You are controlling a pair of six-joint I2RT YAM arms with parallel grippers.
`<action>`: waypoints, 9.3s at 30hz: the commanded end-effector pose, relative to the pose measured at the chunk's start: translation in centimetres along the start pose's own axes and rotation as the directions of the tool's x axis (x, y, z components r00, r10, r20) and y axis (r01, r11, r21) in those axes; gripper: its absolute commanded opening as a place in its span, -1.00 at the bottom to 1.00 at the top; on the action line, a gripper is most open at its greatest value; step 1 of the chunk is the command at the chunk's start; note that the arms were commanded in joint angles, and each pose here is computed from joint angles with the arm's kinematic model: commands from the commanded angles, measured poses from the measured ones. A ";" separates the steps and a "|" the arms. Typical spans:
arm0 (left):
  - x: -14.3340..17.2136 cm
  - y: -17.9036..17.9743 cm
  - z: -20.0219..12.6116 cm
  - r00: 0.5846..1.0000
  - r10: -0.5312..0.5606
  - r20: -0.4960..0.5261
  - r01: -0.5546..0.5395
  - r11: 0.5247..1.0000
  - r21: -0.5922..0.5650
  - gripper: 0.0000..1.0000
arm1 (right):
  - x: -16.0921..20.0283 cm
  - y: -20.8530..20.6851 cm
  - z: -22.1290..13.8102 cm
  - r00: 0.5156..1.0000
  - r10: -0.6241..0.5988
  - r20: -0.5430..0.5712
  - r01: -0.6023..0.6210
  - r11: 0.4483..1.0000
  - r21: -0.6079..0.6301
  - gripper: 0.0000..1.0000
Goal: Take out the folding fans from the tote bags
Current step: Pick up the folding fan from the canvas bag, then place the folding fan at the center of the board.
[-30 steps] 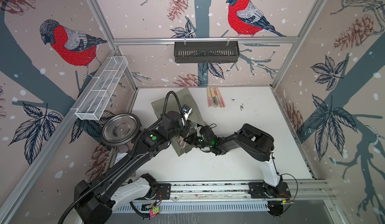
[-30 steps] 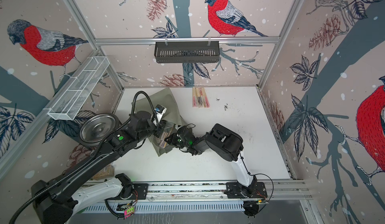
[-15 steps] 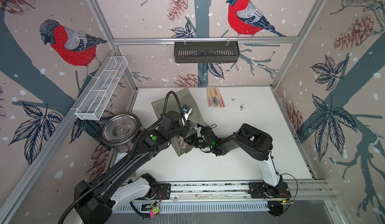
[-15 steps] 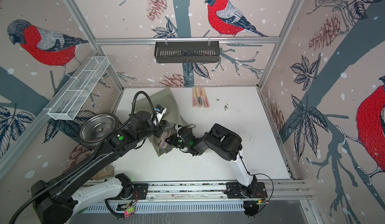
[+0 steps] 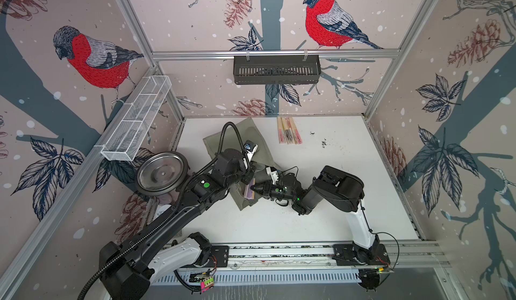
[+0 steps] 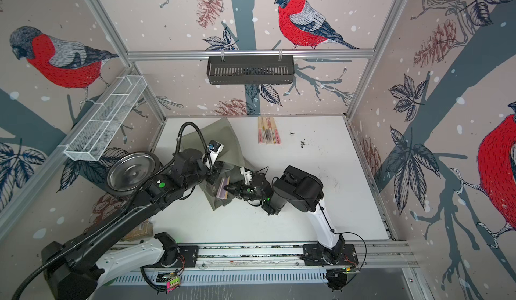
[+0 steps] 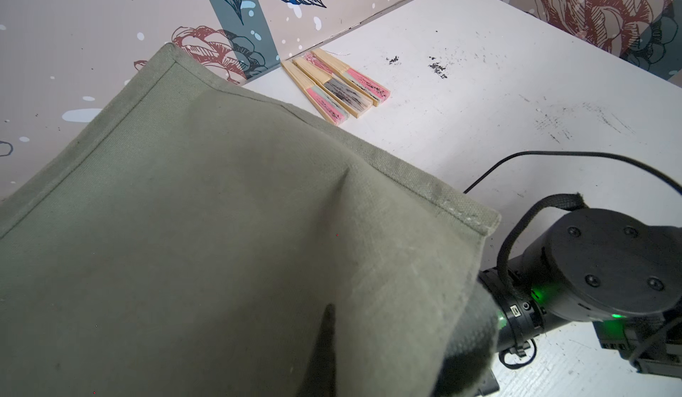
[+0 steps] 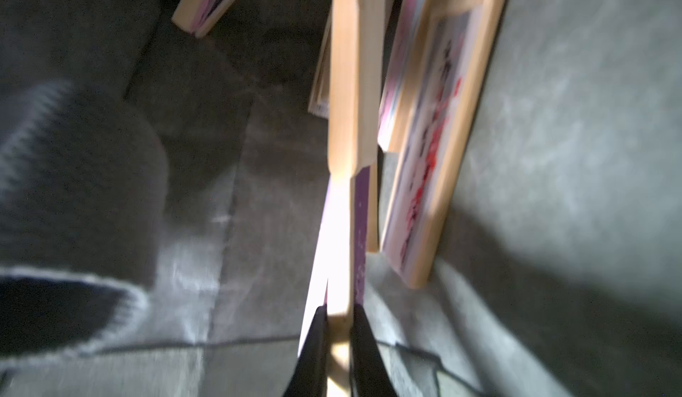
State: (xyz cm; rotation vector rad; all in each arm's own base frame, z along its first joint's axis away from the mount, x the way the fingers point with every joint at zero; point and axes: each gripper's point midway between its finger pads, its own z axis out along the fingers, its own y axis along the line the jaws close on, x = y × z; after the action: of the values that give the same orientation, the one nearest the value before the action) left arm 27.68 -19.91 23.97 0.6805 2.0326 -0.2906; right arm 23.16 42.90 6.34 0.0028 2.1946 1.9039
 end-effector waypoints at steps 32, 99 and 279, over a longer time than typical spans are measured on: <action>-1.3 0.0 -0.4 0.999 -0.004 0.046 0.004 1.000 -0.003 -1.00 | 9.2 2.6 -13.3 0.852 -0.423 -0.307 0.469 0.878 0.091 -0.80; -0.6 -0.1 0.5 1.000 0.001 0.014 -0.001 1.000 -0.002 -1.00 | -37.5 -13.0 -19.4 0.872 -0.341 -0.352 0.304 -0.187 0.934 -0.62; -0.4 -0.2 0.6 1.000 0.007 0.005 -0.007 1.000 0.002 -1.00 | -41.7 -7.5 -21.2 0.896 -0.442 -0.031 0.215 0.371 0.904 -0.07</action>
State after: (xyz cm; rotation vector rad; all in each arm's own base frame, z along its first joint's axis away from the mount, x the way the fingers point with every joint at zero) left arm 27.88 -20.26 23.24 0.6936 2.0533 -0.2855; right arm 60.46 14.29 9.81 -0.0897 2.5046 0.2417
